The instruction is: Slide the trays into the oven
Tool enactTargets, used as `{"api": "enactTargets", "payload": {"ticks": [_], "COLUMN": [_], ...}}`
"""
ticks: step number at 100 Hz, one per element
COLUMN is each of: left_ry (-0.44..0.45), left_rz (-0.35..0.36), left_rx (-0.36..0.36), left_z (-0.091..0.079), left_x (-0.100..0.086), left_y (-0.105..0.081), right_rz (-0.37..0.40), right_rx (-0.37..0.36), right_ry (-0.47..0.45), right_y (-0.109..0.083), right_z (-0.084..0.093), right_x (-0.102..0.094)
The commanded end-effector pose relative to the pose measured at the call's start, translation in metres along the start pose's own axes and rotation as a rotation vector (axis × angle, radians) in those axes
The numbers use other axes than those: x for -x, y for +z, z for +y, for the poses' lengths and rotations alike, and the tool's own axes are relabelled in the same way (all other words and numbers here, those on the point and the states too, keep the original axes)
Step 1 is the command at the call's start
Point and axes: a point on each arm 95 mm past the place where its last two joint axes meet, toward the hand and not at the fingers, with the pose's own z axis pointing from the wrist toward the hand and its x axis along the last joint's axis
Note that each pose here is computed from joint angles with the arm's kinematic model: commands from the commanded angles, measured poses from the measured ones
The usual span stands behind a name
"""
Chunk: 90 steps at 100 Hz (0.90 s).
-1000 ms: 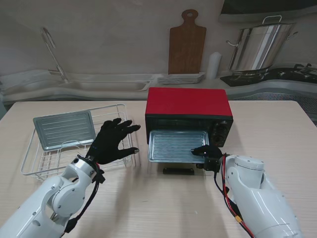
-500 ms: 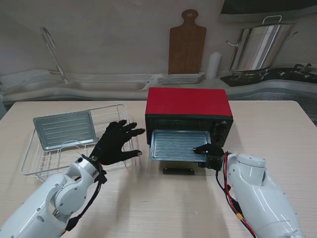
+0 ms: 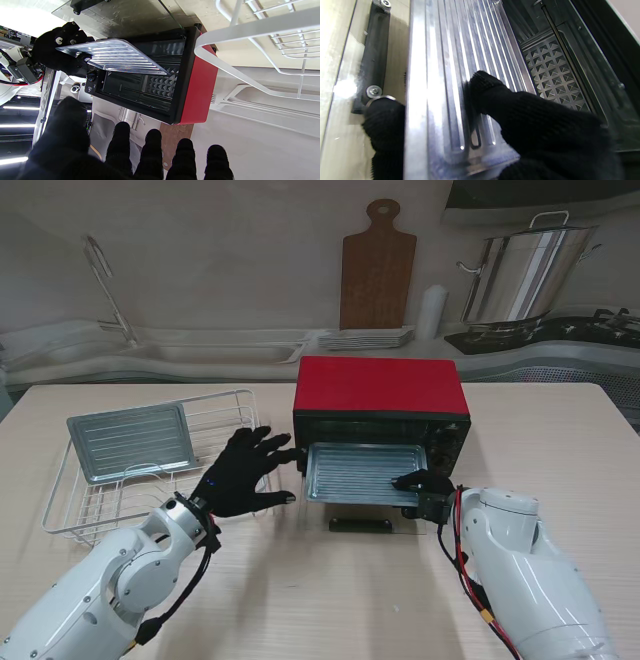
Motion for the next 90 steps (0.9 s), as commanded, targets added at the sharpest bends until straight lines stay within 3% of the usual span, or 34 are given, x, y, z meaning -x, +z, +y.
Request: {"api": "enactTargets", "payload": {"ticks": [1, 90], "left_ry": [-0.005, 0.007], "left_rz": [0.01, -0.011], "left_rx": [0.01, -0.04], "left_z": [0.0, -0.013], "left_x": [-0.004, 0.001], "left_y": [0.001, 0.0], "right_rz": [0.001, -0.025], "right_rx": [-0.028, -0.037], "right_ry": [0.001, 0.021], "right_y": [0.0, 0.01], "right_z": [-0.007, -0.011], "right_x": [0.001, -0.005]}}
